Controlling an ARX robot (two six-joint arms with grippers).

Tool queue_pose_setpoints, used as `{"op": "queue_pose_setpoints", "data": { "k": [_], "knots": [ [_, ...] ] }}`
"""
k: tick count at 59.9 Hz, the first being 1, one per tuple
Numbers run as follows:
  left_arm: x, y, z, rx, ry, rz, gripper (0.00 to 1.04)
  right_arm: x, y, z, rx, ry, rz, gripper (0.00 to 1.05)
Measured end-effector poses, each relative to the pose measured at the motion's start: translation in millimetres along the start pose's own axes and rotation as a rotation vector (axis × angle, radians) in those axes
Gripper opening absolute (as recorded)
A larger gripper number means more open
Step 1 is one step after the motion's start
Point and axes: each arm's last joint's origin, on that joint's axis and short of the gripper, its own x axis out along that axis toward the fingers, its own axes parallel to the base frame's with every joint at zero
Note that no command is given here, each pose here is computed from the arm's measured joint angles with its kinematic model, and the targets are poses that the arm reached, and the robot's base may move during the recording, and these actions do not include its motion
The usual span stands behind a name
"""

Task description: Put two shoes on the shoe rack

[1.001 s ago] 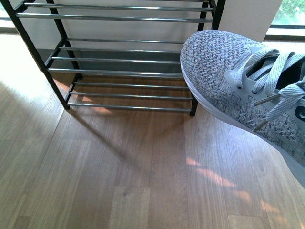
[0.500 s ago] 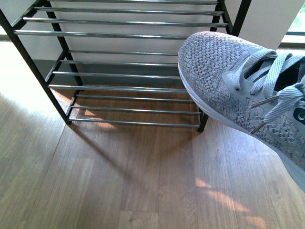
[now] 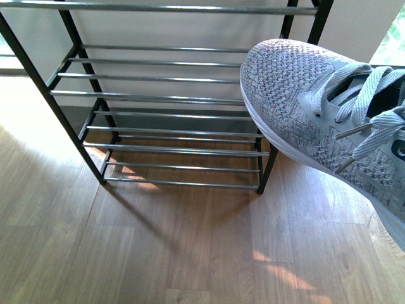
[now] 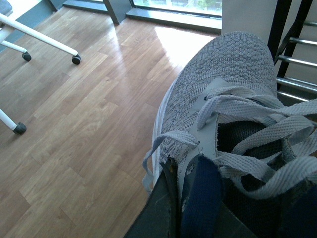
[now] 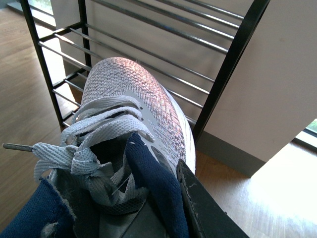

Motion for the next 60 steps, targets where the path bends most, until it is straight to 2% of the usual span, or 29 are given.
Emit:
{"op": "queue_pose_setpoints", "data": {
  "k": [19,24,32,38,50,55,60],
  "knots": [
    [0.0,0.0,0.0,0.0,0.0,-0.002,0.02,0.2,-0.1,0.0,0.009,-0.017,0.02,0.01],
    [0.0,0.0,0.0,0.0,0.0,-0.002,0.02,2.2,0.9,4.3,0.074,-0.103,0.088,0.01],
    [0.0,0.0,0.0,0.0,0.0,-0.002,0.02,24.8,7.8,29.4,0.207,-0.055,0.087,0.01],
    [0.0,-0.1,0.0,0.0,0.001,-0.003,0.02,54.3,17.9,52.7,0.264,-0.017,0.083,0.01],
    [0.0,-0.1,0.0,0.0,0.001,-0.003,0.02,145.2,32.1,103.6,0.333,0.062,-0.017,0.01],
    [0.0,-0.1,0.0,0.0,0.001,-0.003,0.02,184.7,26.3,114.1,0.367,0.086,-0.093,0.01],
    [0.0,-0.1,0.0,0.0,0.001,-0.003,0.02,221.9,9.6,110.2,0.424,0.116,-0.184,0.01]
  ]
}}
